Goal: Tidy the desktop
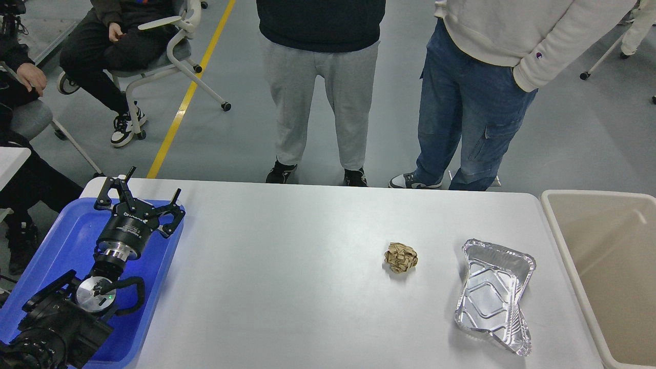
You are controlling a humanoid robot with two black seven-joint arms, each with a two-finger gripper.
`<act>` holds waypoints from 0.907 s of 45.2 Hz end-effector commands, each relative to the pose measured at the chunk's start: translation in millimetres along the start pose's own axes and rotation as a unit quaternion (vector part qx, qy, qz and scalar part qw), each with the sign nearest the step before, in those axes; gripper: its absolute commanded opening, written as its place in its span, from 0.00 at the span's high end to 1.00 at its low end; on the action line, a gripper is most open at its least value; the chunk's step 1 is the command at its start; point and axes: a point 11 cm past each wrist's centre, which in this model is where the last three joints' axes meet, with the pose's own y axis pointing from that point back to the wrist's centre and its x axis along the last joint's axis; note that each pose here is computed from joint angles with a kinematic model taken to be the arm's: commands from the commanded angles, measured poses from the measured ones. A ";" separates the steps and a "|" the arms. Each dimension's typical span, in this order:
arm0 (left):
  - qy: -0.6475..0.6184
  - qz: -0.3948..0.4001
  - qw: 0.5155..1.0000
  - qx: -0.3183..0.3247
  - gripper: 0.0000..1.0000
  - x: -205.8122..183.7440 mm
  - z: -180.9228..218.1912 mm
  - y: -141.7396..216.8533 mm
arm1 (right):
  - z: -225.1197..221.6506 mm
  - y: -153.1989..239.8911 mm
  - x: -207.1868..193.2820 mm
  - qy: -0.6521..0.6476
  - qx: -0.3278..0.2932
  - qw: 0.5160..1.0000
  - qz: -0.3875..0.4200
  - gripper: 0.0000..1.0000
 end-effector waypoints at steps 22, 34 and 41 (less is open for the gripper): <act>0.001 0.000 1.000 -0.002 0.00 0.2 0.5 0.1 | -57.6 -7.8 28.1 -0.195 0.063 0.979 0.023 0.01; 0.001 0.000 1.000 -0.002 0.00 0.2 0.5 0.1 | -79.5 -2.2 -0.6 -0.382 0.103 0.918 -0.028 0.01; 0.001 0.000 1.000 -0.002 0.00 0.2 0.5 0.1 | -88.2 16.2 -3.2 -0.463 0.147 0.872 -0.065 0.01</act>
